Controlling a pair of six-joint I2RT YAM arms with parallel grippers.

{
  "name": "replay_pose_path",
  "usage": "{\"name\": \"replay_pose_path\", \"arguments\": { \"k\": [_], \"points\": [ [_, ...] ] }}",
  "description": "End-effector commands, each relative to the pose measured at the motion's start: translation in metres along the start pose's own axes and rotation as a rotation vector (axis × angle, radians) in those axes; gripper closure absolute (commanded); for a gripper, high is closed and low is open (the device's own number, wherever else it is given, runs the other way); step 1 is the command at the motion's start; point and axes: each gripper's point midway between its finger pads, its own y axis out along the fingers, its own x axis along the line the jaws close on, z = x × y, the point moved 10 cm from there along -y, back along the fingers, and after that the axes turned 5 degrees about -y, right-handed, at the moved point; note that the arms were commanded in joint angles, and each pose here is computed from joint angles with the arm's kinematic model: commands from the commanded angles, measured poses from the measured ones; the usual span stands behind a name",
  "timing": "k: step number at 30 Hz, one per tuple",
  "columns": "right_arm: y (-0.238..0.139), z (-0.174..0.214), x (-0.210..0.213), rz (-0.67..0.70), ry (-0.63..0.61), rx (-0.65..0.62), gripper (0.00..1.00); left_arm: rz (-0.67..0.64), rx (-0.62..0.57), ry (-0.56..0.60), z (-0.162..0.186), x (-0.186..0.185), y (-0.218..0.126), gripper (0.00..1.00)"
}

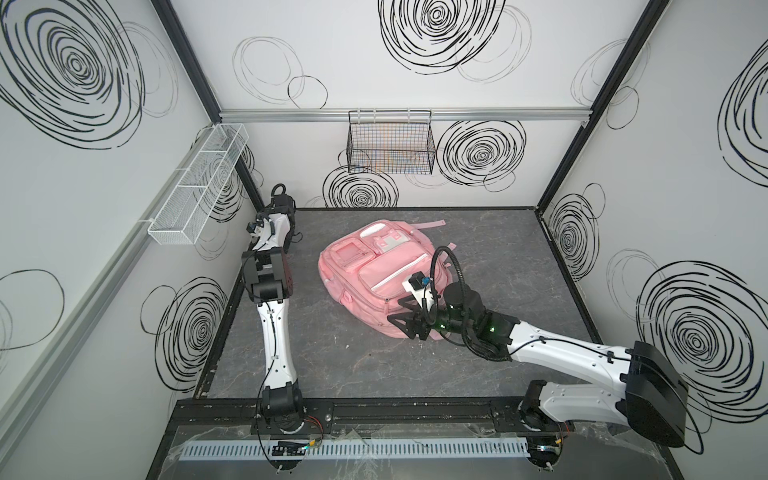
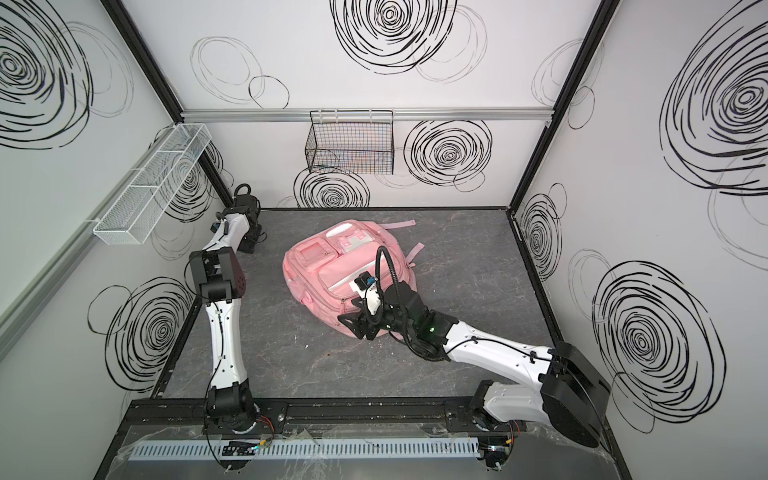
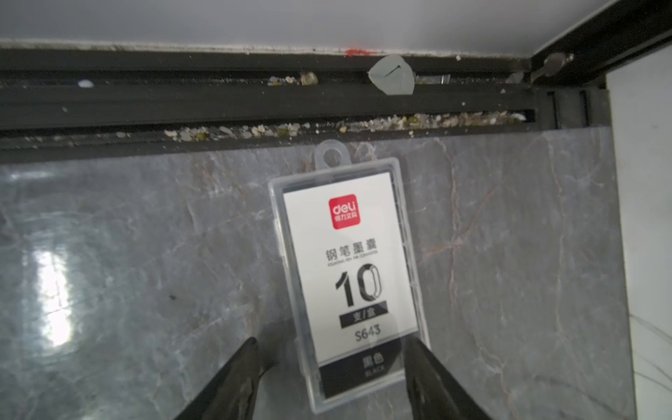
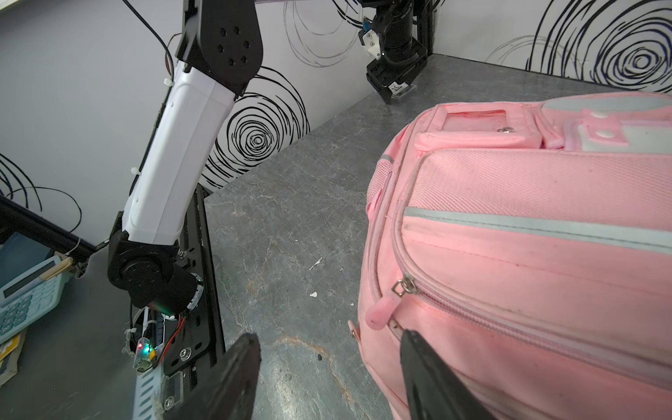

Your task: Pack the student bag

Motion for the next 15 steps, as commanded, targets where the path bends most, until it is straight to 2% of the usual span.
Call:
{"name": "replay_pose_path", "arguments": {
  "k": [1,4,7,12,15],
  "points": [
    [-0.002,-0.004,0.004,-0.013,-0.026,-0.008,0.34,0.228,-0.085,0.064,-0.015,-0.025,-0.074,0.33],
    [-0.001,-0.005,0.006,-0.039,-0.025,-0.005,0.34,0.297,-0.173,0.169,-0.025,-0.029,-0.102,0.32],
    [-0.002,-0.004,0.006,-0.051,-0.021,-0.007,0.35,0.317,-0.260,0.375,-0.035,-0.037,-0.109,0.32],
    [-0.001,-0.001,0.006,-0.048,-0.018,0.000,0.35,0.316,-0.277,0.661,-0.042,-0.038,-0.090,0.38],
    [-0.001,-0.001,0.006,-0.047,-0.018,0.003,0.35,0.251,-0.255,0.772,-0.044,-0.031,-0.070,0.38]
  ]
}}
